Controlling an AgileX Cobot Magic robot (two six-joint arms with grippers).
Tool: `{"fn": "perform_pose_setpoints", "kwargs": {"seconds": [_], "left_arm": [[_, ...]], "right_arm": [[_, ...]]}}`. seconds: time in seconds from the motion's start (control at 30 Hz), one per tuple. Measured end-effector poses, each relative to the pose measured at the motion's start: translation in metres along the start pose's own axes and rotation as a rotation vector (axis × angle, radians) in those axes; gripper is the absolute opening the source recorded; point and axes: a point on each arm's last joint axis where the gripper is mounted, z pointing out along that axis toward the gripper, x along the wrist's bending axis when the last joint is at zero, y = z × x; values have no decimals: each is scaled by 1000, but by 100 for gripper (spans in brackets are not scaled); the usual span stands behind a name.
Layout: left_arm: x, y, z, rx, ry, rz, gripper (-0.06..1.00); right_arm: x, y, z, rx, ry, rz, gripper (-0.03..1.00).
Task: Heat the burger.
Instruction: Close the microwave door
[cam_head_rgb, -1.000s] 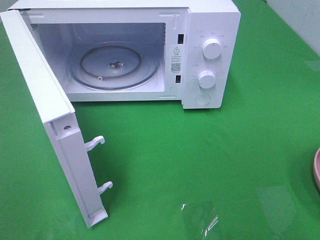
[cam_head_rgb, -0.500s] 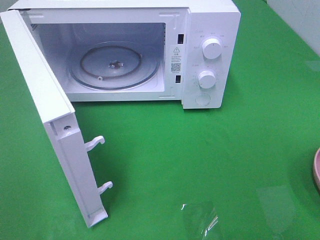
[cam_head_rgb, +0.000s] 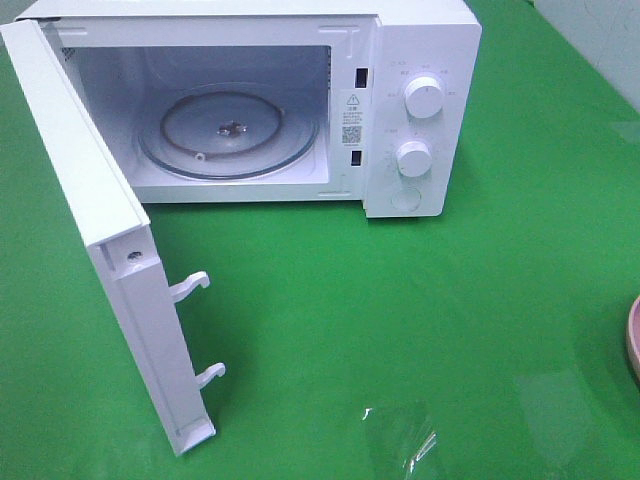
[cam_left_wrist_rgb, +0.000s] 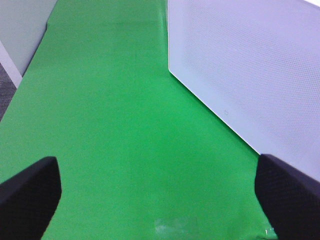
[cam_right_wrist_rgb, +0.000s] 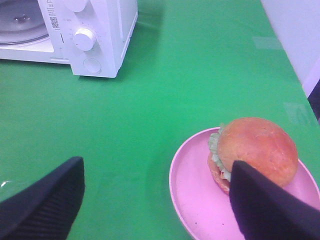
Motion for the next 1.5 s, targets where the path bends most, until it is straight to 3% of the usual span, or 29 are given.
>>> {"fn": "perform_pose_setpoints", "kwargs": {"seconds": [1.5], "left_arm": [[0,0,0,1,5,3,97]], "right_arm": [[0,0,0,0,-3,0,76]]}}
